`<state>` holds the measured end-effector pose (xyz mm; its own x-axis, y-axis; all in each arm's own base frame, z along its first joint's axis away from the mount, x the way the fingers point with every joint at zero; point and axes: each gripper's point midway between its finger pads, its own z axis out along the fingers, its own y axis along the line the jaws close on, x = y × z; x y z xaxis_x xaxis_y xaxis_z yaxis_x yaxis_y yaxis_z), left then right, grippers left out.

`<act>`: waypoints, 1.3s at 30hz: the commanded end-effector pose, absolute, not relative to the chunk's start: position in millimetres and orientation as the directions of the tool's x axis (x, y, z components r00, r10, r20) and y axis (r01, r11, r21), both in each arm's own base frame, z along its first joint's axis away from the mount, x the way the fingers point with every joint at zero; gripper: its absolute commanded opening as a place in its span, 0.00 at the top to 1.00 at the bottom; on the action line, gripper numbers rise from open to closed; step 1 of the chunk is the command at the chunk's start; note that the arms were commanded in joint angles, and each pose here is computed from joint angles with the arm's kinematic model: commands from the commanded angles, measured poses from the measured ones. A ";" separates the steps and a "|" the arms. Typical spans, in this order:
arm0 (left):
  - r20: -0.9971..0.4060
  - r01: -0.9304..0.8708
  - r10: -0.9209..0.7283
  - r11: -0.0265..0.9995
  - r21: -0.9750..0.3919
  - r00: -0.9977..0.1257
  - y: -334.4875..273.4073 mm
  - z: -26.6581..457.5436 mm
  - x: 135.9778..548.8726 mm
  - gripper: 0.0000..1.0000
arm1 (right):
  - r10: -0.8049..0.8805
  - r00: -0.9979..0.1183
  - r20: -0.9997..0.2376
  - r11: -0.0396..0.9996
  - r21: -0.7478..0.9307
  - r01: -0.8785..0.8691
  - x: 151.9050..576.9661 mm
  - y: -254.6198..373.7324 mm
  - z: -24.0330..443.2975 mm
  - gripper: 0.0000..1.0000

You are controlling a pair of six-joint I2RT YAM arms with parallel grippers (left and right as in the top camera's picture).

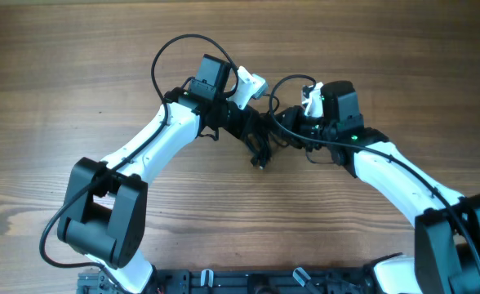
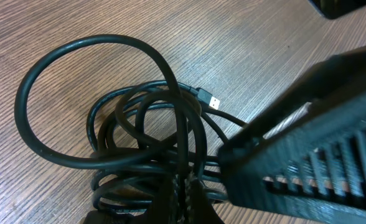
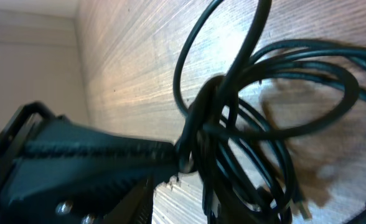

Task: Untangle cables

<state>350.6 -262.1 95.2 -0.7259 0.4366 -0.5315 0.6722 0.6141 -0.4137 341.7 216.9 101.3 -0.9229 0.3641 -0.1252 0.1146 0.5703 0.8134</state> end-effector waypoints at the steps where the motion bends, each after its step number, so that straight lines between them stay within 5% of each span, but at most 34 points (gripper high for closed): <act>1: -0.534 0.665 0.419 0.603 -0.441 -0.734 -261.2 97.5 352.3 0.96 | 0.400 -0.912 -0.091 0.556 0.815 0.163 347.4 217.9 92.6 0.72; 23: -0.546 0.678 0.410 0.526 -0.513 -0.731 -272.6 107.8 342.1 0.96 | 0.491 -0.871 -0.021 0.507 0.820 0.266 357.2 215.7 90.1 0.75; 29: -0.547 0.679 0.410 0.527 -0.512 -0.730 -272.4 107.7 342.4 0.96 | 0.504 -0.864 -0.020 0.523 0.802 0.287 356.0 211.5 84.4 0.94; 39: -0.530 0.657 0.418 0.623 -0.423 -0.738 -257.9 95.1 355.1 0.96 | 0.475 -0.874 -0.100 0.562 0.799 0.214 361.5 206.6 85.8 0.96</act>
